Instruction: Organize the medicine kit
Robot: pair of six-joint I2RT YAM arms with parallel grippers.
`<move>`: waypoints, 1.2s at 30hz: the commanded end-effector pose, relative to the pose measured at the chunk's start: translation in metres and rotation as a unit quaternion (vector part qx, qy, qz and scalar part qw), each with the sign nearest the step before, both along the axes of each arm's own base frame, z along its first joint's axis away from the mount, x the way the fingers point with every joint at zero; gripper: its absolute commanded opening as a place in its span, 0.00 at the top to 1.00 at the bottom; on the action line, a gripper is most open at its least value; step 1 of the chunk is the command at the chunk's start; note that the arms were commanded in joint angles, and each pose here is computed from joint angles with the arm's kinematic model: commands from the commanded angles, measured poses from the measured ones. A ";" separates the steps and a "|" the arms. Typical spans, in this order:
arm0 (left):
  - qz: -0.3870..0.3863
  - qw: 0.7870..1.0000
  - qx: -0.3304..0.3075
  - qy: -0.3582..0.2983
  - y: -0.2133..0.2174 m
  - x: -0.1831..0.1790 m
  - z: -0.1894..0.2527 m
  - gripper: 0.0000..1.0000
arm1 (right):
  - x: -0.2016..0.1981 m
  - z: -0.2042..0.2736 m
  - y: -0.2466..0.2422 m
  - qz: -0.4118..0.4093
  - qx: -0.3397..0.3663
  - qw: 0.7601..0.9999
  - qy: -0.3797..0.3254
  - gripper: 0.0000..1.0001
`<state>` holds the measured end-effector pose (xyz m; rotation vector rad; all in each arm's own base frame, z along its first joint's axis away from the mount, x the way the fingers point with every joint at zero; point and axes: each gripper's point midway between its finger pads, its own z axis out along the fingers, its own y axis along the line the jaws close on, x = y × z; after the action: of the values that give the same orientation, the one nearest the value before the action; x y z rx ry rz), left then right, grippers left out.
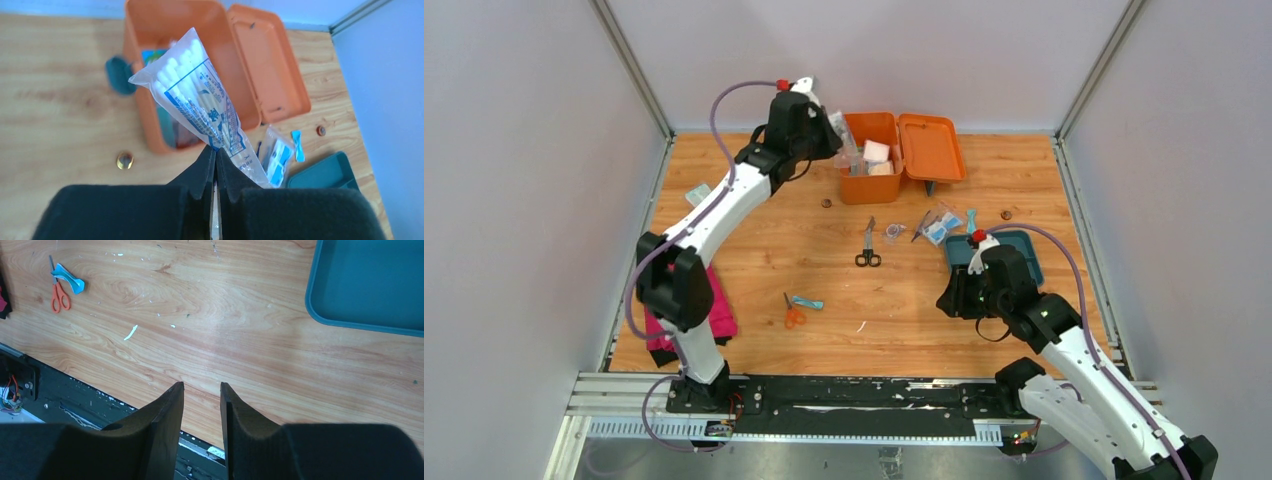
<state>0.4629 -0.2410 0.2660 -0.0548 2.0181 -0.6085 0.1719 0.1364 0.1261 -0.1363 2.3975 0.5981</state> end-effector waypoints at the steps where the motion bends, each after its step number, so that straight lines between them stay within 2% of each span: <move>1: -0.092 0.995 0.034 0.006 -0.033 0.023 -0.014 0.93 | -0.003 0.000 0.000 0.000 0.006 1.000 0.006 0.62; 9: -0.138 0.989 0.054 -0.006 -0.067 0.077 -0.040 0.91 | -0.004 -0.002 0.001 0.000 0.008 1.000 0.011 0.62; 17: -0.164 0.986 0.037 -0.015 -0.093 0.108 -0.061 0.87 | -0.005 -0.006 0.000 0.002 0.001 1.000 0.017 0.62; 20: -0.167 0.985 0.034 -0.008 -0.097 0.112 -0.073 0.82 | -0.004 -0.007 0.000 0.001 0.000 1.000 0.018 0.62; 24: -0.168 0.985 0.035 0.001 -0.096 0.111 -0.082 0.71 | -0.002 -0.003 -0.001 -0.005 0.001 1.000 0.013 0.62; 27: -0.165 0.985 0.040 -0.003 -0.092 0.105 -0.067 0.67 | 0.001 0.003 -0.003 -0.016 0.001 1.000 0.005 0.62; 31: -0.141 0.989 0.045 -0.023 -0.074 0.084 -0.021 0.63 | 0.010 0.016 -0.015 -0.062 -0.011 0.998 -0.019 0.62; 33: -0.124 0.990 0.048 -0.046 -0.060 0.065 0.016 0.59 | 0.016 0.024 -0.024 -0.095 -0.017 0.995 -0.030 0.61; 36: -0.089 0.993 0.059 -0.050 -0.032 0.033 0.040 0.57 | 0.024 0.037 -0.032 -0.125 -0.027 0.991 -0.044 0.58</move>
<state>0.5308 -0.3030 0.2100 0.2782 2.1277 -0.6478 0.1833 0.1224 0.1415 -0.0110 2.3586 0.5084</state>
